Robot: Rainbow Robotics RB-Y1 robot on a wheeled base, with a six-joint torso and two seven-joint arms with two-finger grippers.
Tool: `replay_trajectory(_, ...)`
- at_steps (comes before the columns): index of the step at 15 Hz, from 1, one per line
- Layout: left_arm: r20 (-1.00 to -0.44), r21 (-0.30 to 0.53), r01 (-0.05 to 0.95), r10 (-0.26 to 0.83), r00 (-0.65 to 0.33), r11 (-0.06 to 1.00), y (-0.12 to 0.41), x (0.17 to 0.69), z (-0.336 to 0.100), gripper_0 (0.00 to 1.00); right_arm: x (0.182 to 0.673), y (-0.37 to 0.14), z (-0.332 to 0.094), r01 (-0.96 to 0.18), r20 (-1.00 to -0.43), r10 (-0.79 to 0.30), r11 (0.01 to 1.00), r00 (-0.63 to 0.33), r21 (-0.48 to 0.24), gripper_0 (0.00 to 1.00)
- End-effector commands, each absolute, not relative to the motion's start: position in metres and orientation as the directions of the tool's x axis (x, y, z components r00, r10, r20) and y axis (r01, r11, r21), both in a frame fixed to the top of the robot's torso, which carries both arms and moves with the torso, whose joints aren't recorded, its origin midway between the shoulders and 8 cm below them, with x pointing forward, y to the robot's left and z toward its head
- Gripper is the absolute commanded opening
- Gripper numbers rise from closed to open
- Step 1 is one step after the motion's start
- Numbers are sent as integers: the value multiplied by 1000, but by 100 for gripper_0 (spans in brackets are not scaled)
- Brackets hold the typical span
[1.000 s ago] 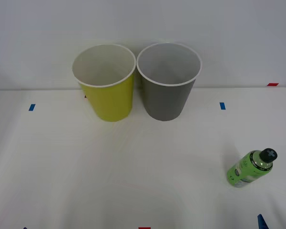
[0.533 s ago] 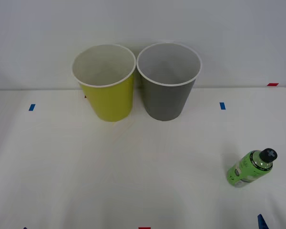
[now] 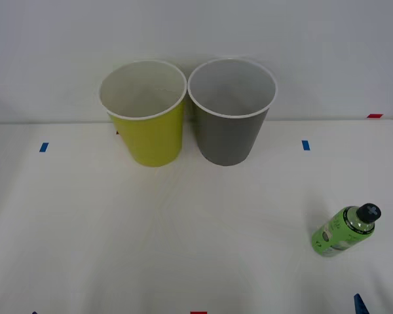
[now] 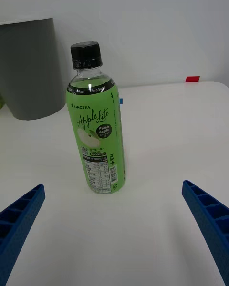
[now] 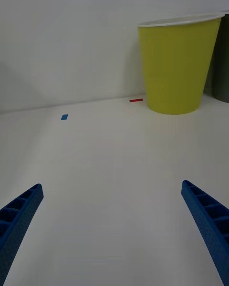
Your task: Put cans in the gray bin and PET bottles in the light green bin.
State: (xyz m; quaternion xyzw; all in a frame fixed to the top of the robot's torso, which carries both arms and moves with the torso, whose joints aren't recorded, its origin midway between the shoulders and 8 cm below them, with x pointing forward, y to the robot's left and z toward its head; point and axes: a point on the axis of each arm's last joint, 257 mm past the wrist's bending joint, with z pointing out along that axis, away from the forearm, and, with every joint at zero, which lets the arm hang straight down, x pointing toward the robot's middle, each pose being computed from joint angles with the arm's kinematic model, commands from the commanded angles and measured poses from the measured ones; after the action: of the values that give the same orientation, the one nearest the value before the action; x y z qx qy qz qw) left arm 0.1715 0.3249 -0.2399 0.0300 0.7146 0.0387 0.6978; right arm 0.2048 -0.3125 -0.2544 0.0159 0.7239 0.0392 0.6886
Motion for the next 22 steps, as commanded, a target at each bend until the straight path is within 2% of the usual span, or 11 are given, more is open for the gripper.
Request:
replay_trajectory(1, -995, 97, -11, 97, -24, 995, 325, 171, -240, 100, 205, -313, -254, -31, -996, 77, 996, -51, 79, 100)
replay_trajectory(22, -995, 97, -11, 97, -24, 995, 325, 171, -240, 100, 205, -313, -254, -31, -996, 77, 996, -51, 79, 100)
